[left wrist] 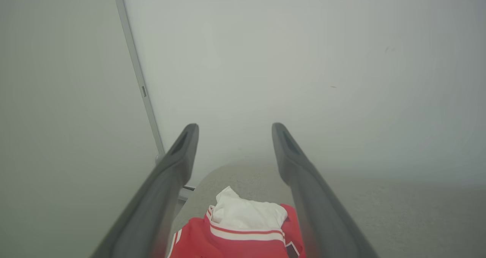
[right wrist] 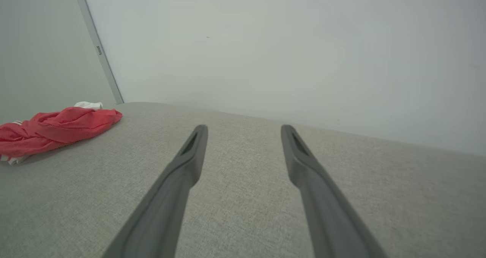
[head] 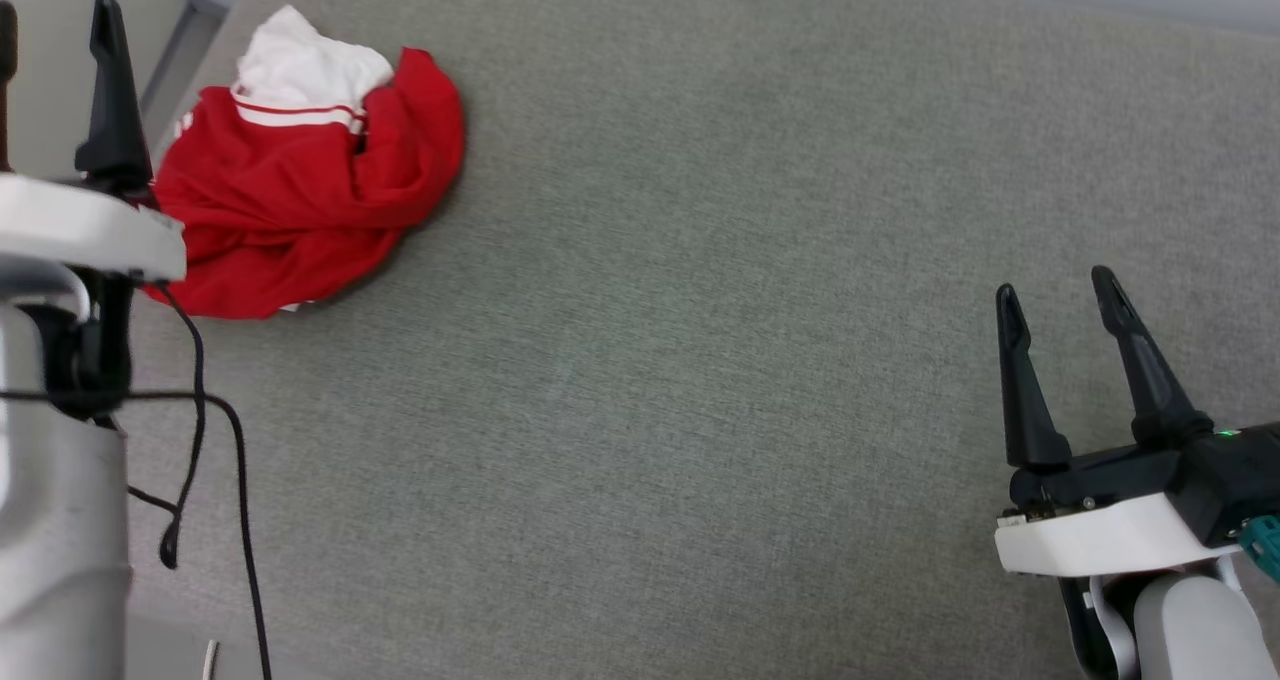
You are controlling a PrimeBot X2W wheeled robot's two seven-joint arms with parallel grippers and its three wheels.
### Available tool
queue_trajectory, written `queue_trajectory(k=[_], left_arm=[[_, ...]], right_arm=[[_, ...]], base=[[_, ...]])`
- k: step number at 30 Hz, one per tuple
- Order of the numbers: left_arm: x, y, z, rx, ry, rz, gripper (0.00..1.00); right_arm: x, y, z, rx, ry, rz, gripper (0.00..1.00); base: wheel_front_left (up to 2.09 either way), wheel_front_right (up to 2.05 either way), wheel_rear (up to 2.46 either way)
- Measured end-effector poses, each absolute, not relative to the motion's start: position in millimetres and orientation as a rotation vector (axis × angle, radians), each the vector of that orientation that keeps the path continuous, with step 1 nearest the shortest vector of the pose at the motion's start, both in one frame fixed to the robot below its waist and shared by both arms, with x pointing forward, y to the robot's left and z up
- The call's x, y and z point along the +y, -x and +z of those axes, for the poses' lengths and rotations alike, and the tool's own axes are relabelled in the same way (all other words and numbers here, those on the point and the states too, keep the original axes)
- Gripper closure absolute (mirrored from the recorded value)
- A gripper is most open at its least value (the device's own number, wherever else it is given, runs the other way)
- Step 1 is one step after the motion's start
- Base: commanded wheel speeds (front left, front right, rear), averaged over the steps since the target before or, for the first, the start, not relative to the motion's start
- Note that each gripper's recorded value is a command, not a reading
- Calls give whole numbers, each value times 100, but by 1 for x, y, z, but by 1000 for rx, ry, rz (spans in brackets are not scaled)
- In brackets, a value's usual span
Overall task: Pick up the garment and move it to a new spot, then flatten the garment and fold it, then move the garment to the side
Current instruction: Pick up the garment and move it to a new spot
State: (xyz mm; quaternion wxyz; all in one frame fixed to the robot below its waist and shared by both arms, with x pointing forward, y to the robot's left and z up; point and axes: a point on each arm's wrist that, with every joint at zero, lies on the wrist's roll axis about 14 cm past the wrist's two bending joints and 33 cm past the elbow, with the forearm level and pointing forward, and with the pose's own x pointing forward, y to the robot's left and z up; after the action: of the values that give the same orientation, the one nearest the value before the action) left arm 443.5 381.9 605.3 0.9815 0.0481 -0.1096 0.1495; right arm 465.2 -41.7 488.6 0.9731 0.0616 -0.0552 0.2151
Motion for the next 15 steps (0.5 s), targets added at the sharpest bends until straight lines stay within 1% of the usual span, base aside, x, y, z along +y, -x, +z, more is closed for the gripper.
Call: queue_trajectory(k=[5,11,12,13,15], left_arm=[[383,-481,588,-76,-57,245,0],[386,-501,531,262,38,211,0],[385,-501,511,376,51,199,0],[385,-501,511,376,51,199,0],[379,-500,491,475,79,180,0]], right_arm=[[-52,-475,476,-97,-119,403,0],[-62,-482,463,-75,-111,373,0],[-65,-483,459,-68,-109,366,0],[-65,-483,459,-68,-109,366,0],[-67,-485,456,-64,-107,359,0]], base=[[0,0,0],[0,0,0],[0,0,0],[0,0,0],[0,0,0]])
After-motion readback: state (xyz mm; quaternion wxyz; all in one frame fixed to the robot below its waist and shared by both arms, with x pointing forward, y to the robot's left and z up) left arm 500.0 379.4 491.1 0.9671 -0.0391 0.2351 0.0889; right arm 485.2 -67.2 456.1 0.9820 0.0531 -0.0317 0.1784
